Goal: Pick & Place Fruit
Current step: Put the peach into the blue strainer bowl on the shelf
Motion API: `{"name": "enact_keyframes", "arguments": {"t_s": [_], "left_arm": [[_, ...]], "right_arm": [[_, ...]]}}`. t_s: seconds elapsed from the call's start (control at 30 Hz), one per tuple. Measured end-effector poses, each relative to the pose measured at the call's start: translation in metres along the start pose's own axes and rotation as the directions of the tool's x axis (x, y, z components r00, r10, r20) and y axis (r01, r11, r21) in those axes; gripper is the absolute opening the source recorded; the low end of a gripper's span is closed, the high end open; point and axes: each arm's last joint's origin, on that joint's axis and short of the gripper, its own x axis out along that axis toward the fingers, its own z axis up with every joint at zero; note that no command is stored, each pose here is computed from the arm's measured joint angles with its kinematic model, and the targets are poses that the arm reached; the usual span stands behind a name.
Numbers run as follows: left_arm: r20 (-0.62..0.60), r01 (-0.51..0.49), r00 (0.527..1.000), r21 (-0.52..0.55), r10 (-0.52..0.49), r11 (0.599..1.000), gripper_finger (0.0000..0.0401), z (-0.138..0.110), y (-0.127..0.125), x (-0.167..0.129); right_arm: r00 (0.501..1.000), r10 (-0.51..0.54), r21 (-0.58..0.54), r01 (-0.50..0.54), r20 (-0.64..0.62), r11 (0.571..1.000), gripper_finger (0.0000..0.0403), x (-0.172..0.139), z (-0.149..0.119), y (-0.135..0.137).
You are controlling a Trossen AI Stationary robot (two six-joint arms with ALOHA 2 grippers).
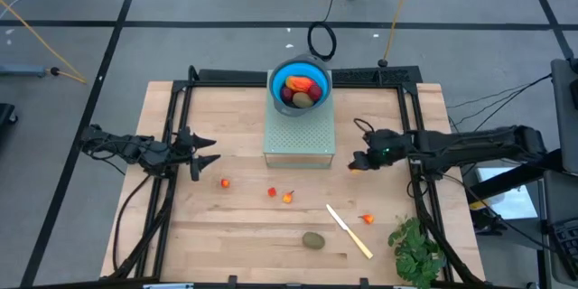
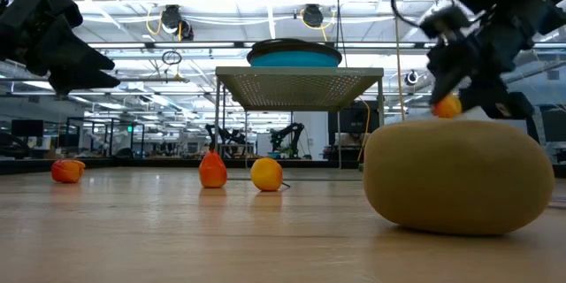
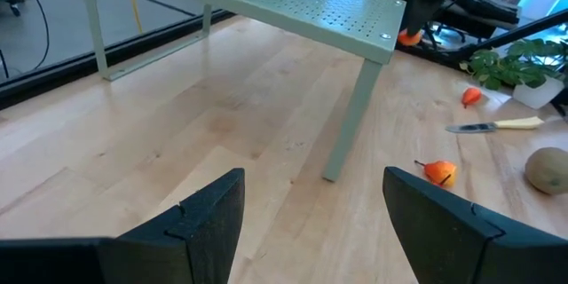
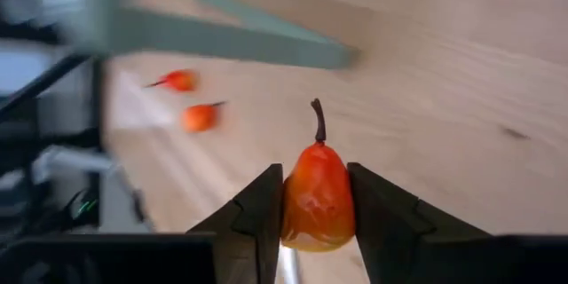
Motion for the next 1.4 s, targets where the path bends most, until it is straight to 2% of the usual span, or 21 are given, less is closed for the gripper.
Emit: {"name": "enact_keyframes", "arguments": {"t_s": [0.1, 0.27, 0.5, 0.67, 0.77, 0.87, 1.07, 1.13, 1.3, 1.4], "left_arm": [[0.000, 0.000, 1.000, -0.005, 0.000, 1.000, 0.0269, 0.000, 0.000, 0.000], [0.000, 0.000, 1.000, -0.033, 0.000, 0.999, 0.0269, 0.000, 0.000, 0.000], [-0.001, 0.000, 1.000, -0.080, 0.000, 0.997, 0.0269, 0.000, 0.000, 0.000], [0.000, 0.000, 1.000, -0.110, 0.000, 0.994, 0.0269, 0.000, 0.000, 0.000], [0.000, 0.001, 1.000, -0.110, -0.001, 0.994, 0.0269, 0.000, 0.000, 0.000], [0.000, 0.000, 1.000, -0.108, 0.000, 0.994, 0.0269, 0.000, 0.000, 0.000], [0.000, 0.000, 1.000, -0.098, 0.000, 0.995, 0.0269, 0.000, 0.000, 0.000], [0.000, 0.000, 1.000, -0.098, 0.000, 0.995, 0.0269, 0.000, 0.000, 0.000], [0.000, 0.000, 1.000, -0.096, 0.000, 0.995, 0.0269, 0.000, 0.000, 0.000], [0.000, 0.000, 1.000, -0.096, 0.000, 0.995, 0.0269, 0.000, 0.000, 0.000]], "right_arm": [[0.995, 0.095, -0.082, -0.094, 0.009, 0.992, 0.0108, -0.007, 0.000, 0.008], [0.980, 0.197, -0.179, -0.195, -0.009, 0.964, 0.0110, -0.015, 0.000, 0.015], [0.967, 0.252, -0.282, -0.253, -0.038, 0.926, 0.0106, -0.020, -0.006, 0.020], [0.942, 0.326, -0.353, -0.331, -0.076, 0.875, 0.0108, -0.023, -0.012, 0.028], [0.913, 0.397, -0.416, -0.398, -0.092, 0.818, 0.0106, -0.025, -0.015, 0.036], [0.861, 0.495, -0.465, -0.487, -0.116, 0.739, 0.0105, -0.029, -0.018, 0.046], [0.703, 0.701, -0.558, -0.633, -0.123, 0.537, 0.0107, -0.045, -0.022, 0.068], [0.652, 0.748, -0.571, -0.664, -0.125, 0.483, 0.0105, -0.050, -0.023, 0.073], [0.562, 0.816, -0.600, -0.702, -0.134, 0.385, 0.0101, -0.058, -0.025, 0.080], [0.535, 0.834, -0.609, -0.710, -0.138, 0.354, 0.0102, -0.061, -0.026, 0.082]]}}
